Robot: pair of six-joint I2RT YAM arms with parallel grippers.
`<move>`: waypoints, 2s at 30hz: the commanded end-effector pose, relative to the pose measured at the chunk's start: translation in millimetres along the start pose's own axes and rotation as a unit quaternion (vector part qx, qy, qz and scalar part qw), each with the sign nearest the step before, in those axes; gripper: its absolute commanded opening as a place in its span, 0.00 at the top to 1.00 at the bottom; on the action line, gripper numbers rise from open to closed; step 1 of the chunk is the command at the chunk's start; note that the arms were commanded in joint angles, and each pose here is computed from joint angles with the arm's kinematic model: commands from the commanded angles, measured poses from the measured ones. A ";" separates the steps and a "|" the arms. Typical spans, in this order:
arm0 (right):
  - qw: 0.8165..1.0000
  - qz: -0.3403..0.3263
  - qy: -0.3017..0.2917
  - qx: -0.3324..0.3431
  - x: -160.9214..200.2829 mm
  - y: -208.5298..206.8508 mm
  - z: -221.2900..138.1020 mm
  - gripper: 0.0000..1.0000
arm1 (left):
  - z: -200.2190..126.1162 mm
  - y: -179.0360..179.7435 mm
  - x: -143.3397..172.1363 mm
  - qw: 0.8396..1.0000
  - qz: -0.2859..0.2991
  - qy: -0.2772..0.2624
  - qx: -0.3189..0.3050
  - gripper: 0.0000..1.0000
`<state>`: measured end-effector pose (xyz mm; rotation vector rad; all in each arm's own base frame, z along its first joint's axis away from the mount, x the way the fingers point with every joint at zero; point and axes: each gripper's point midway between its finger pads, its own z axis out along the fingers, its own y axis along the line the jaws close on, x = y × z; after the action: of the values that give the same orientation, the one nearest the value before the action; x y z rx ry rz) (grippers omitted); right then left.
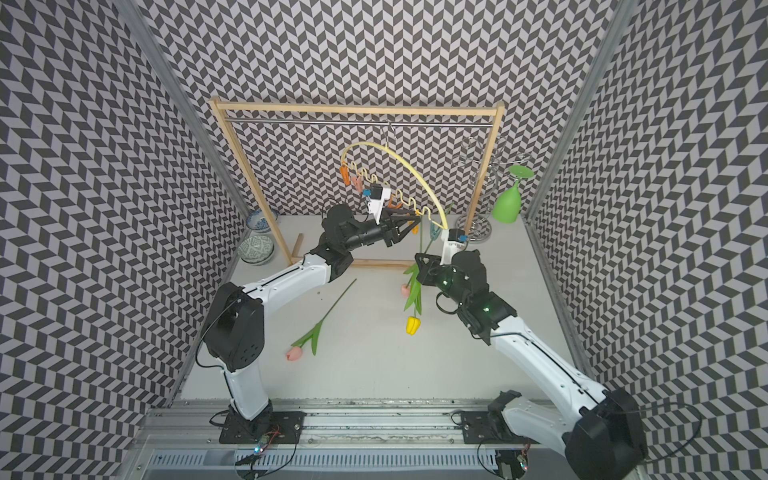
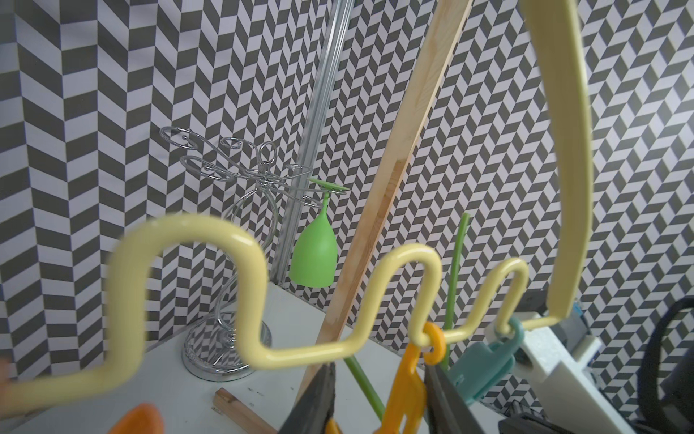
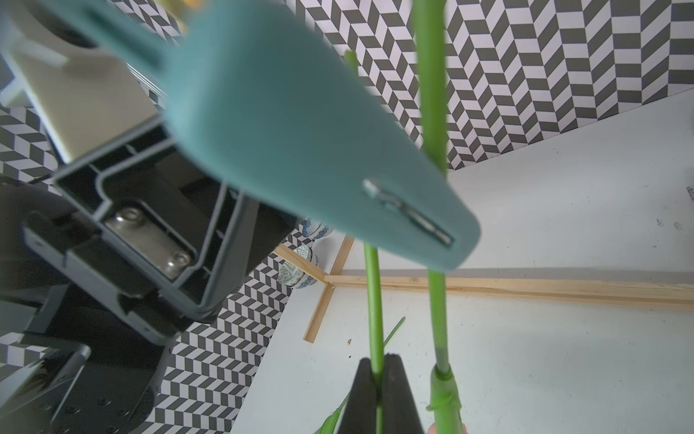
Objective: Dry the flowers on a clothes hanger
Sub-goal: Open the clamp at the hanger.
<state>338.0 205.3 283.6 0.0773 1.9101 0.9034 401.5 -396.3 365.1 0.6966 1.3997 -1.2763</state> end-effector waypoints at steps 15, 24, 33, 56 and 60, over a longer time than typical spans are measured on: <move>0.999 -0.009 -0.032 -0.014 -25.2 15.2 -1.3 1.00 | 9.0 8.6 -2.5 0.999 -0.013 0.006 -0.035 0.39; 0.999 -0.007 -0.030 -0.013 -26.2 15.8 1.2 1.00 | 12.5 10.4 -2.7 0.998 -0.038 0.003 -0.053 0.57; 1.000 -0.009 -0.028 -0.011 -24.5 14.6 1.9 1.00 | 19.0 4.7 -2.7 0.998 -0.037 0.011 -0.056 0.63; 1.000 -0.003 -0.023 0.005 -19.1 4.8 7.0 1.00 | 4.3 -0.3 -21.3 0.997 -0.007 0.003 -0.082 0.51; 1.000 -0.004 -0.022 0.004 -18.3 4.7 7.4 1.00 | 5.1 -2.9 -23.6 0.997 -0.006 0.002 -0.078 0.54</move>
<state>347.8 205.7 286.4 0.0959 1.9118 0.8785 417.1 -401.7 360.3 0.5706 1.5564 -1.1641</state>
